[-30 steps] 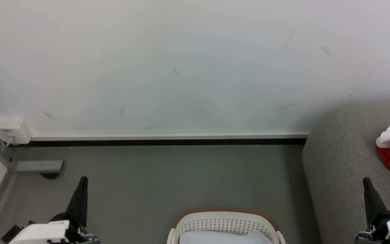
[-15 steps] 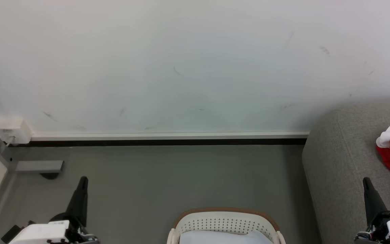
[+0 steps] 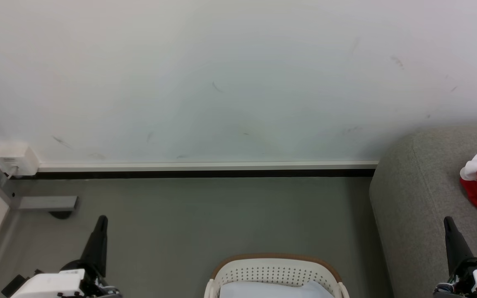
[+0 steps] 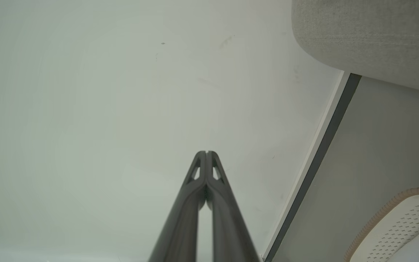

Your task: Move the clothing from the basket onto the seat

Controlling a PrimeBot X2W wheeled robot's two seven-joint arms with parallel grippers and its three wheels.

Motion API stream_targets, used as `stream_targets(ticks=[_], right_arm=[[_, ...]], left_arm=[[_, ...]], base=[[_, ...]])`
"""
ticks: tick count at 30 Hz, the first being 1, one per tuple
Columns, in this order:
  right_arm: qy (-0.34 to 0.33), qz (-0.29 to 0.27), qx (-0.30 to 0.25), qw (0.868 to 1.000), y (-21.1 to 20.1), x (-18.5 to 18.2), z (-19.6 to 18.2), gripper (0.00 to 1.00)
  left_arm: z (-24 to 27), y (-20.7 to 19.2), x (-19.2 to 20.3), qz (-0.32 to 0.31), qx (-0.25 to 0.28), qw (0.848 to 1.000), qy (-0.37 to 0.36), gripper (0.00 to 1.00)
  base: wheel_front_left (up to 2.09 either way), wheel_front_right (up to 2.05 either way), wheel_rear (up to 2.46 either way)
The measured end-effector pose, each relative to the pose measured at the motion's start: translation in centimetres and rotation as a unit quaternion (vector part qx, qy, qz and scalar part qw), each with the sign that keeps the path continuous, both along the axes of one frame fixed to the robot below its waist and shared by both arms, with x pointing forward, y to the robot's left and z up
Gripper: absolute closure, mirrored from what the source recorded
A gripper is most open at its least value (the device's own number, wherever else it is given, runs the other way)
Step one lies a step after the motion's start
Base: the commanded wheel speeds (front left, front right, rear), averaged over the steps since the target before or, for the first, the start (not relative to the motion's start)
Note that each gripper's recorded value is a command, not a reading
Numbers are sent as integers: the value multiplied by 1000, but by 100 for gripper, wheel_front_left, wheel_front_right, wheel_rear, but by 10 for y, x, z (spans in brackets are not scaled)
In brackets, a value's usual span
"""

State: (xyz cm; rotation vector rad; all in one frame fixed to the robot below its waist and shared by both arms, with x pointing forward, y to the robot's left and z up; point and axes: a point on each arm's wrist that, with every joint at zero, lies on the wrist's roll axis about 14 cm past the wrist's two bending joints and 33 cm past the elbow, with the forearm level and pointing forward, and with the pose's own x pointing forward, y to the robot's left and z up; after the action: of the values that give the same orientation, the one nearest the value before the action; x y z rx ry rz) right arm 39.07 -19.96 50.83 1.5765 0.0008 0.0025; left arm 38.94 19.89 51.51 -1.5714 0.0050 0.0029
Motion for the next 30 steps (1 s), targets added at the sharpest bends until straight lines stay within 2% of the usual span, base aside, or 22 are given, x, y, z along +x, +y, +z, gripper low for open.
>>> stream_targets(ticks=[30], right_arm=[[0, 0, 1, 1000, 0, 0, 0, 100]], left_arm=[[0, 0, 0, 0, 0, 1000, 0, 100]], base=[[0, 0, 0]])
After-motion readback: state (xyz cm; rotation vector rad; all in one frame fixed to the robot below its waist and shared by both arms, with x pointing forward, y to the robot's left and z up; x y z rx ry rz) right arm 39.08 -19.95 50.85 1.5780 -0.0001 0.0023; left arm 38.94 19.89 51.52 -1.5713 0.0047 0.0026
